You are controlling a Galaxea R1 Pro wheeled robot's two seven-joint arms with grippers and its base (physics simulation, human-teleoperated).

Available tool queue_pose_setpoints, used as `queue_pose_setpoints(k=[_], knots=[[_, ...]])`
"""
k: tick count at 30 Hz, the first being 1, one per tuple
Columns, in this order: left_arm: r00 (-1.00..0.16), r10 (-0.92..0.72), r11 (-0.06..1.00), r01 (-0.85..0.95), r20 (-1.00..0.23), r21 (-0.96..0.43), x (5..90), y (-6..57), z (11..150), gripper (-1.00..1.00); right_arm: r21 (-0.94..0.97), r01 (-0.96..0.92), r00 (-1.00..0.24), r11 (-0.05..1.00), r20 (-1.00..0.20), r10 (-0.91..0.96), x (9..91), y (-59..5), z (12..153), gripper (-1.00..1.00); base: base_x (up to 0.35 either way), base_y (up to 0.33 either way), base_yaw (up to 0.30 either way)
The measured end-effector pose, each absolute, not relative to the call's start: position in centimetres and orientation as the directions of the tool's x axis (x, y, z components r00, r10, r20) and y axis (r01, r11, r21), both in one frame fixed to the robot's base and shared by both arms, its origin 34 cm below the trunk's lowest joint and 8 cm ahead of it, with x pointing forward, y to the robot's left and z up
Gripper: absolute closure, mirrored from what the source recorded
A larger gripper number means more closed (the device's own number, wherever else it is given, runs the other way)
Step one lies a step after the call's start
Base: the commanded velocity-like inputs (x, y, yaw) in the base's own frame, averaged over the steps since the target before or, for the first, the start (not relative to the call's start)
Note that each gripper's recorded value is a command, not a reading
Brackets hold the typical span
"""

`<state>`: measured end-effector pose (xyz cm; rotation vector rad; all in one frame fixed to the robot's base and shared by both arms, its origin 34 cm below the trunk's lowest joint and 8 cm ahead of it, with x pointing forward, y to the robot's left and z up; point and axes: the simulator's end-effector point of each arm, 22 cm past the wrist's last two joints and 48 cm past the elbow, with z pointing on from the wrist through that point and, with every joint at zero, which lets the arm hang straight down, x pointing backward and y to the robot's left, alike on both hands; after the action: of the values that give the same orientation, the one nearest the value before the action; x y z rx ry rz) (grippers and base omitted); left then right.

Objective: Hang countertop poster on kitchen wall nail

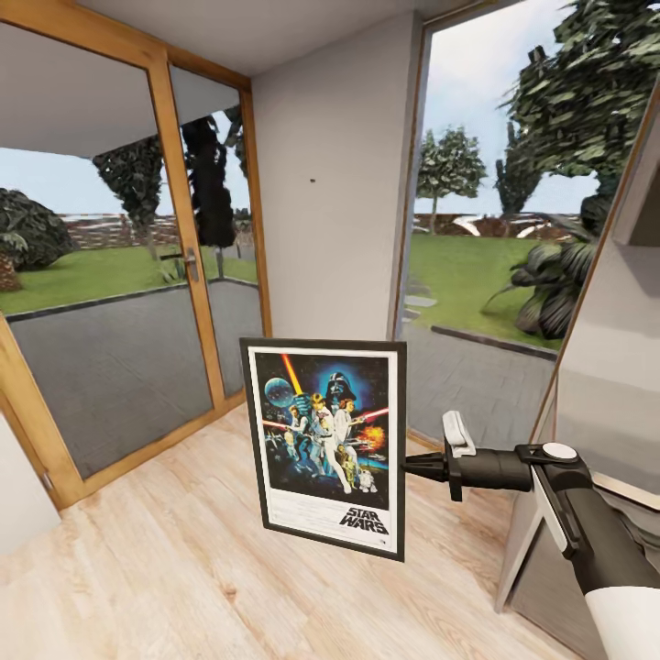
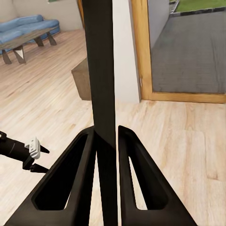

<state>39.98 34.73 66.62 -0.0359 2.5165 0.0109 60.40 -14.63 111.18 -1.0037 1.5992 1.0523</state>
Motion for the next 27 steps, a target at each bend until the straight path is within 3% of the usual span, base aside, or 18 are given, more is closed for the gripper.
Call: queue_pose_setpoints(k=[27], knots=[[-0.811,-0.023,1.000,-0.029,-0.584,0.001,39.1,34.8,69.1,-1.00,0.176,-0.939,-0.222,0.295,-0.966,-0.130,59.6,-14.6,113.7,1.00,0.000,0.000,0.000]])
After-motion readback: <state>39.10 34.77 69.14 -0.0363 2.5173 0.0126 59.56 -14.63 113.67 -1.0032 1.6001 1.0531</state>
